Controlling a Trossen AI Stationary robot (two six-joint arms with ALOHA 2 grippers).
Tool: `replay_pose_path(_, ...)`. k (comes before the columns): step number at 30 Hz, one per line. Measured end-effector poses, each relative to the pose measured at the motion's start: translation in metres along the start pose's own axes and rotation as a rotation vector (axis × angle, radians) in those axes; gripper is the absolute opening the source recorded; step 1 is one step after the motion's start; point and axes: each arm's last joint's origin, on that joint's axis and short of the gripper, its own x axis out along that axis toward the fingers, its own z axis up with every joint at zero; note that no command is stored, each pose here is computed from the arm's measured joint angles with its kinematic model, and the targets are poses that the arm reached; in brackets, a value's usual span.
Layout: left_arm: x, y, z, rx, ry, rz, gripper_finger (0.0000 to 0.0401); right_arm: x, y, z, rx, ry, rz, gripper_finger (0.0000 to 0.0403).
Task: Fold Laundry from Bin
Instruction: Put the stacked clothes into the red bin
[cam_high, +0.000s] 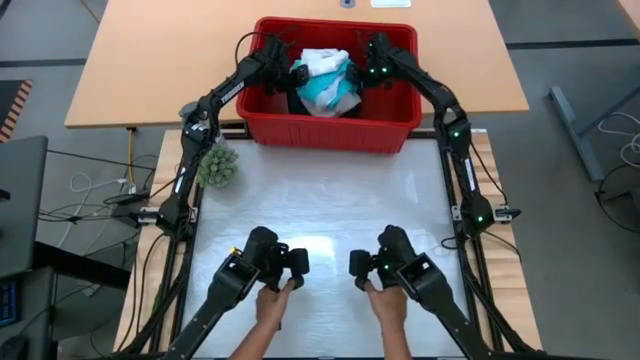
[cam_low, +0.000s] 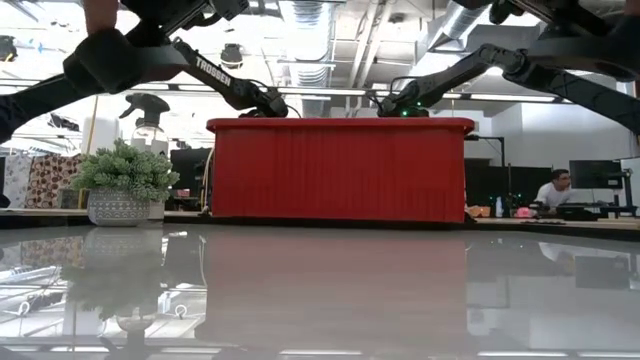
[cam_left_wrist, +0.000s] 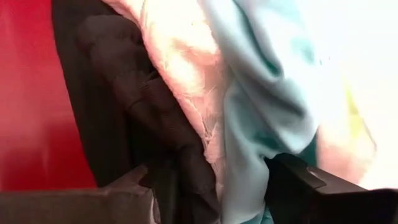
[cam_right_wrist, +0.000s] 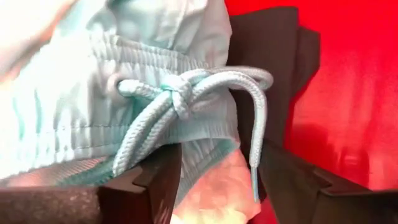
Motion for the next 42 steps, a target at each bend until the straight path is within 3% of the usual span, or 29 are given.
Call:
replay_pose_path(12, -0.001, 0.003, -0.002, 0.158, 0.023, 0.03, 0.0185, -0.001, -0.003, 0.002, -0.005, 0.011, 0.017, 0.0223)
replay_pose_path(21, -0.004, 0.01, -0.002, 0.235, 0.109, -0.05, 0.0279, -0.001, -0.003, 0.001, -0.031, 0.027, 0.041, 0.0235)
replay_pose_path(29, -0.012, 0.026, 0.005, 0.188, 0.132, -0.005, 0.0345, -0.001, -0.003, 0.002, -0.062, 0.025, 0.047, 0.0242)
replay_pose_path(34, -0.018, 0.032, 0.011, 0.086, 0.145, -0.021, 0.0348, -0.005, -0.008, 0.007, -0.055, 0.014, 0.045, 0.0242)
replay_pose_path(42, -0.024, 0.033, 0.012, 0.05, 0.148, 0.047, 0.0348, -0.022, -0.009, 0.023, -0.06, -0.066, 0.095, 0.0242)
